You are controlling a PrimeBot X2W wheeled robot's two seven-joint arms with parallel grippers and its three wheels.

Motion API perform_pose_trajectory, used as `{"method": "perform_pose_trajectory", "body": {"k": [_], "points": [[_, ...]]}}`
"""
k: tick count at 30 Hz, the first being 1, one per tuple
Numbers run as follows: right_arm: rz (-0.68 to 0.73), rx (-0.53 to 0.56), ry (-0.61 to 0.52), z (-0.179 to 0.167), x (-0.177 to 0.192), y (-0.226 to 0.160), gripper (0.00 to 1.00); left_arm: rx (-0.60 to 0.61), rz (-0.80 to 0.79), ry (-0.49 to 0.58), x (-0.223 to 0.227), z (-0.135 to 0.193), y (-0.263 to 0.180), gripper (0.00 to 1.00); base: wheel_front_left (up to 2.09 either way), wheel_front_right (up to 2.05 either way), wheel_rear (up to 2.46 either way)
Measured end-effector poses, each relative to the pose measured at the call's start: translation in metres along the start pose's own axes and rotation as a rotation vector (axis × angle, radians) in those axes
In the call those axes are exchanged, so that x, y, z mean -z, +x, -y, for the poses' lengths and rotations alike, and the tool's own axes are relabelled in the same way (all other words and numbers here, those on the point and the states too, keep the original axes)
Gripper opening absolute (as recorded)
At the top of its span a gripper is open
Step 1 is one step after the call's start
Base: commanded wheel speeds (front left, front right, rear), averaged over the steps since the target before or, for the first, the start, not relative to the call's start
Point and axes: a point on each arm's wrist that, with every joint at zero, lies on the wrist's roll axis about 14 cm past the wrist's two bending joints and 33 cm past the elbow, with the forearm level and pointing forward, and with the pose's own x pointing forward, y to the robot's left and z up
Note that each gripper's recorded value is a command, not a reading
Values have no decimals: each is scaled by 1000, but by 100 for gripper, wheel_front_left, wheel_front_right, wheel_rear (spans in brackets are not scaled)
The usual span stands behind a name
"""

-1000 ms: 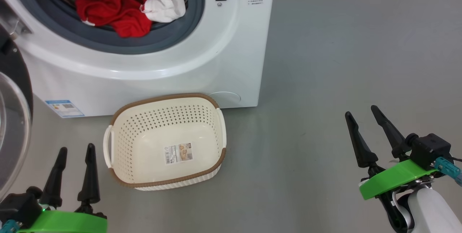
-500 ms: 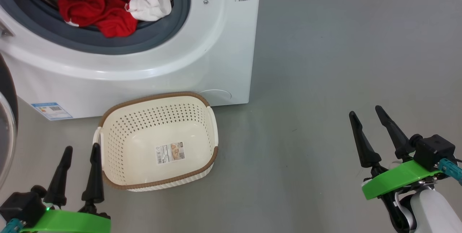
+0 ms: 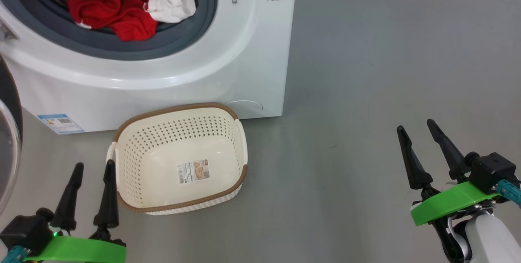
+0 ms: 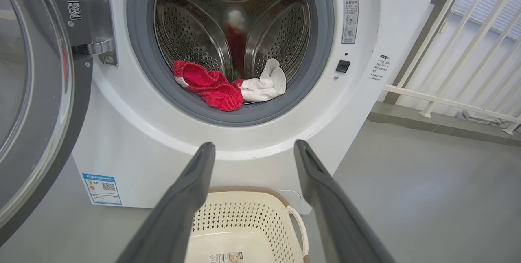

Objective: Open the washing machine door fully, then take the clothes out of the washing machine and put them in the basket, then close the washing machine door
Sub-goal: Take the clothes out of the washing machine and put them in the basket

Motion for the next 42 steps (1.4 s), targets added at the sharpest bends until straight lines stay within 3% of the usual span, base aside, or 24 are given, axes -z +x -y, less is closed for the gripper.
{"method": "perform_pose_trajectory", "body": {"k": [16, 32, 42], "points": [[-4, -4, 2, -1, 2, 2, 100, -2, 3, 0, -1, -1, 0, 100, 2, -6, 4], [-13, -11, -1, -3, 6, 3, 100, -1, -7, 2, 2, -2, 0, 100, 92, -125, 33], [-17, -26, 1, -9, 8, 5, 100, 7, -13, -2, 4, 1, -1, 100, 29, -29, 0]]}}
